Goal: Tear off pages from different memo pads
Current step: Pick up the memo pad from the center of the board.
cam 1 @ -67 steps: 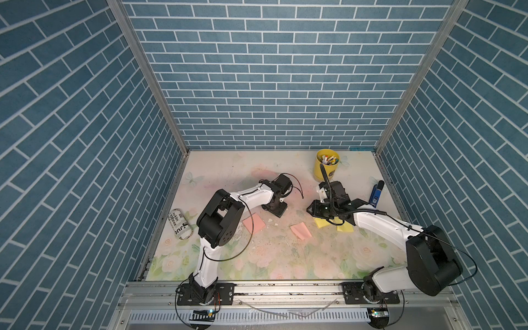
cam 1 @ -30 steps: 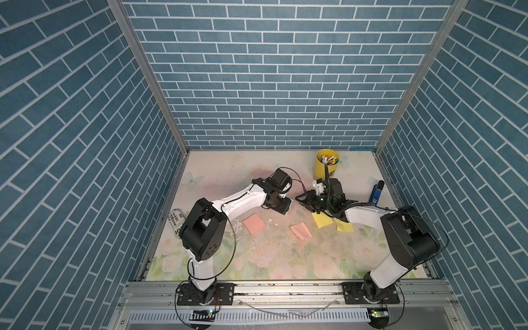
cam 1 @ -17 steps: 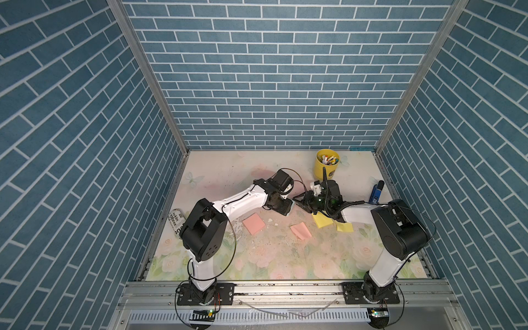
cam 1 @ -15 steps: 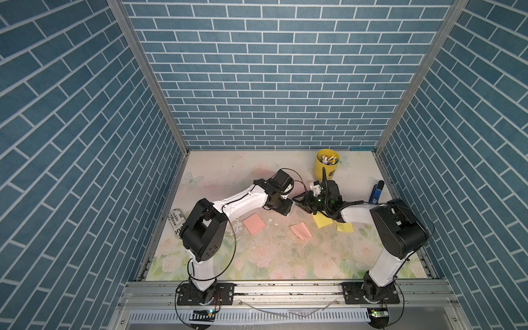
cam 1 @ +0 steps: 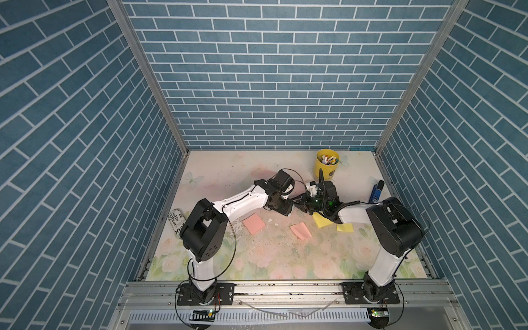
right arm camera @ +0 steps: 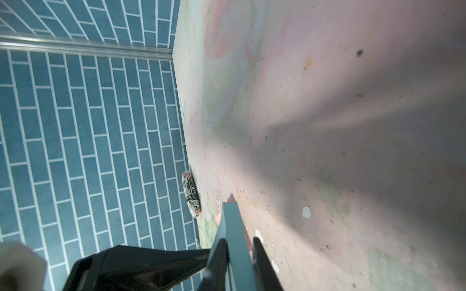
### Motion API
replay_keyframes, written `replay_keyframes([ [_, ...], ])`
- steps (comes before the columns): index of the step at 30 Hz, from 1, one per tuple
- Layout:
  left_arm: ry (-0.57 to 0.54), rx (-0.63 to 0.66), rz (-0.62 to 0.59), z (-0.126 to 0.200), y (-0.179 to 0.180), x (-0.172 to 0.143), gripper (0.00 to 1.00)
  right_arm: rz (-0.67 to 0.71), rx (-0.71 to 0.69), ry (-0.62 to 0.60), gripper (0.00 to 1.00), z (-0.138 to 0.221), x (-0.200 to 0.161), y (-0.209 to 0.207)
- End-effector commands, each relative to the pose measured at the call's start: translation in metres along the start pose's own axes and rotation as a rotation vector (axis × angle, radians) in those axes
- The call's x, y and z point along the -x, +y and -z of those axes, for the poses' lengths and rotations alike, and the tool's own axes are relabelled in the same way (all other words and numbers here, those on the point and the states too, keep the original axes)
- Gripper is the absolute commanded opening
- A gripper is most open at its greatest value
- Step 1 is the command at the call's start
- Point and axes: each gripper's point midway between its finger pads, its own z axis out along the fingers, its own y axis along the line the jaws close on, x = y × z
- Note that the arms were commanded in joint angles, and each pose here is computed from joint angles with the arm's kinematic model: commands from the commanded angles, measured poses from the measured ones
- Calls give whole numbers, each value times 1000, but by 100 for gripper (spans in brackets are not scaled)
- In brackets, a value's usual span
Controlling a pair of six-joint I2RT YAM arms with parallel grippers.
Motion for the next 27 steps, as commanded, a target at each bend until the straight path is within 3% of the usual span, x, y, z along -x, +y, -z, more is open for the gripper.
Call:
replay_keyframes([
  [1,-35,-14,8,8,-4,5,59,0,16,-11,12,3,-1,4],
  [7,-80,-41,40,37,0,2,69,33,25,-11,6,8,1,15],
  [12,-229,-223,213,68,10,10,71,217,25,60,4,24,-11,39],
  [14,-317,-295,273,78,11,16,71,288,64,108,4,32,-19,53],
  [18,-390,-369,314,86,1,21,72,328,189,179,4,44,-31,81],
  [23,-532,-530,370,116,-14,40,74,369,326,181,4,57,-34,115],
  [27,-581,-615,411,127,-20,47,73,382,389,183,4,62,-33,131],
])
